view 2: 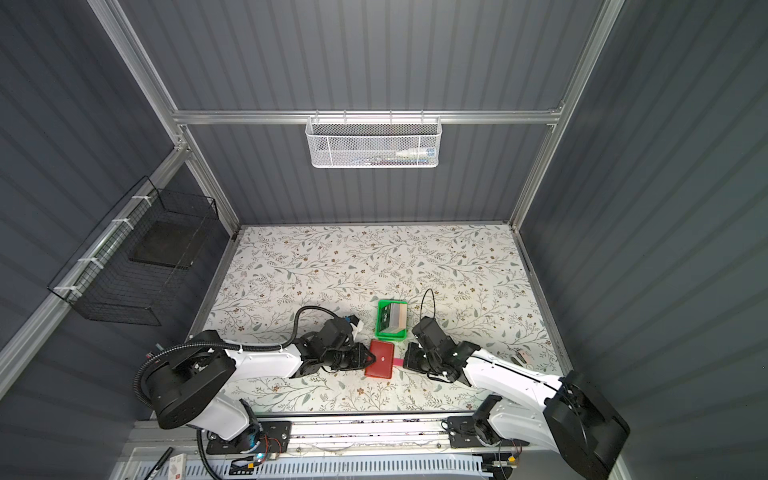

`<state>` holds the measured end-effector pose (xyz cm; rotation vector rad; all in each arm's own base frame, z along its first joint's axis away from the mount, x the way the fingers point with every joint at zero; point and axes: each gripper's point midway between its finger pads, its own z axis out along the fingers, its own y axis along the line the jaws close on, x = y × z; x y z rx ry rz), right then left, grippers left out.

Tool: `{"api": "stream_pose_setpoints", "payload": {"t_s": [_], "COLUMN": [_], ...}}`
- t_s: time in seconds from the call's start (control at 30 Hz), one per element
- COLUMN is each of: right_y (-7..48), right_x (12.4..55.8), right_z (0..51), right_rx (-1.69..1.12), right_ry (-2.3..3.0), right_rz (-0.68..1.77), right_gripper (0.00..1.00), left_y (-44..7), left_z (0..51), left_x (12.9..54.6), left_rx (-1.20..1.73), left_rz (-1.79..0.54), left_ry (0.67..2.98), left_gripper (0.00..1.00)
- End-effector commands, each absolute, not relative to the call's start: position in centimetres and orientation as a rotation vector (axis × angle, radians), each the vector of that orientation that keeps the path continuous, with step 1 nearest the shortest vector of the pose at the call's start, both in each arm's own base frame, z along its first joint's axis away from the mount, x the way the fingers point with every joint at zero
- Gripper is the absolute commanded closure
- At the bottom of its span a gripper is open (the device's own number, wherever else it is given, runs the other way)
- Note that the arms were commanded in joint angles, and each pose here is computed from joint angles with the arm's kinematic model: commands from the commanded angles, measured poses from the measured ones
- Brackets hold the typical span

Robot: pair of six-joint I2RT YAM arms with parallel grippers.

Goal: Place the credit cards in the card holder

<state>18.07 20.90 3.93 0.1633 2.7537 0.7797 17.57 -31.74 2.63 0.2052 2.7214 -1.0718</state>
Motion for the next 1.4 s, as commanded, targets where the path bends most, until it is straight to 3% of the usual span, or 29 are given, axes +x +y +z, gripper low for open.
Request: {"api": "stream_pose_setpoints", "payload": {"t_s": [0.0, 0.6, 1.37], "right_y": [22.3, 26.8, 26.4], "right_x": [18.2, 18.8, 18.4], "right_z": [4.6, 4.8, 2.8], "right_rx": [0.08, -0.045, -0.04], "right_ry": [2.76, 2.795, 2.874], "right_rz": [0.791, 0.77, 0.644], "right_gripper": [0.98, 0.99, 1.0], "left_y": [-28.5, -28.5, -28.6], "left_z": [-1.6, -1.5, -1.3], "left_x": [15.0, 14.8, 14.7], "left_rx": [0.17, 0.159, 0.163], "left_rz": [-0.882, -0.889, -0.892], "left_ry": [2.901, 2.884, 2.881], "left_gripper": [0.75, 0.75, 0.76]}}
